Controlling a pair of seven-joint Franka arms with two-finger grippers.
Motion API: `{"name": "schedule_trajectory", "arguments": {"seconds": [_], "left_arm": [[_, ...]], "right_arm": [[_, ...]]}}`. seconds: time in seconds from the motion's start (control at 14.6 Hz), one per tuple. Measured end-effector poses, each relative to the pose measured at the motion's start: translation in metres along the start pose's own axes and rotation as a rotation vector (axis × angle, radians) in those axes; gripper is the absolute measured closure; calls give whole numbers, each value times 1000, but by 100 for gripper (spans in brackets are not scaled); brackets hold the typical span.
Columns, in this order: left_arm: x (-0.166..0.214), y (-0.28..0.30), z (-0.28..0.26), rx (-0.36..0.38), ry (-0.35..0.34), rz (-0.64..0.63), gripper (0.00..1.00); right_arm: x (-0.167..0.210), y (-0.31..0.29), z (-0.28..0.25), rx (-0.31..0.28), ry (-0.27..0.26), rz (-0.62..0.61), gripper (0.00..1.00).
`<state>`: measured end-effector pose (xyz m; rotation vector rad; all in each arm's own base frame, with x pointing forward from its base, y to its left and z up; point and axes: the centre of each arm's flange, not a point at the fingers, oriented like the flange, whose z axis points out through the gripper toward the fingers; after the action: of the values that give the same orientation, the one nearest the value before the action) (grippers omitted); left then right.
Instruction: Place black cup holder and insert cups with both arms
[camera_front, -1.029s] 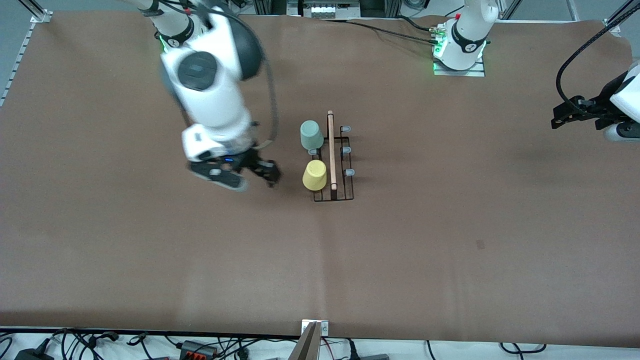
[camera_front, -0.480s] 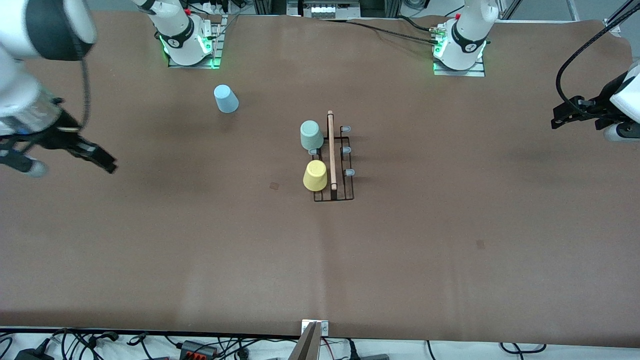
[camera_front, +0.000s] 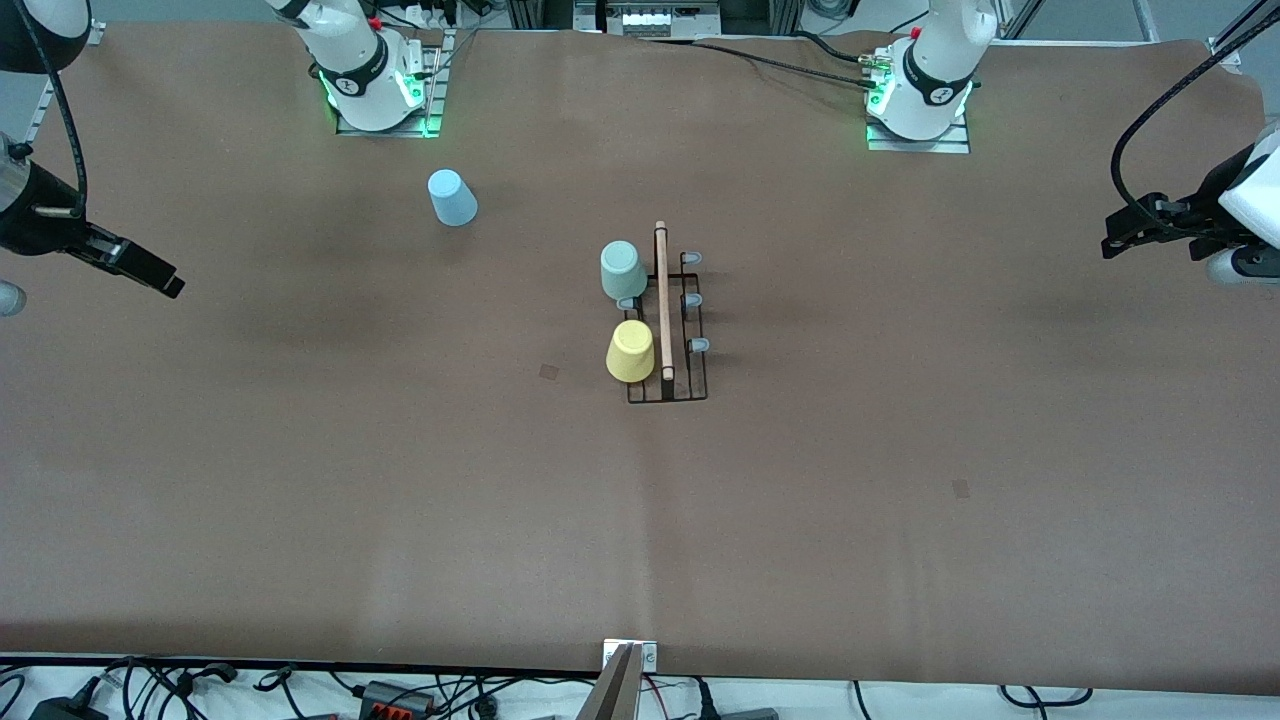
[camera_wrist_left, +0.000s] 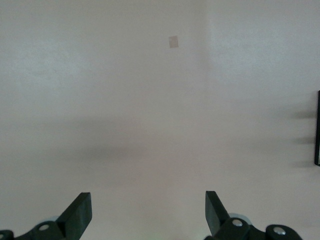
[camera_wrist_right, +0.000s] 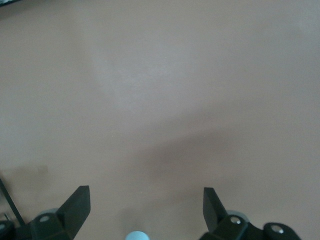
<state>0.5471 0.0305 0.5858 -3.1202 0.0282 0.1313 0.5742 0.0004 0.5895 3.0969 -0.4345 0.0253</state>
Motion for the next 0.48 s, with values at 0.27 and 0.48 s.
{"name": "schedule_trajectory", "arguments": {"seconds": [0.27,0.48], "left_arm": [[0,0,0,0,0,0,0],[0,0,0,0,-1,0,0]], "right_arm": [[-3,8,-12,-2,-3,-85,0],[-4,15,-14,-7,-20,-78,0]]}}
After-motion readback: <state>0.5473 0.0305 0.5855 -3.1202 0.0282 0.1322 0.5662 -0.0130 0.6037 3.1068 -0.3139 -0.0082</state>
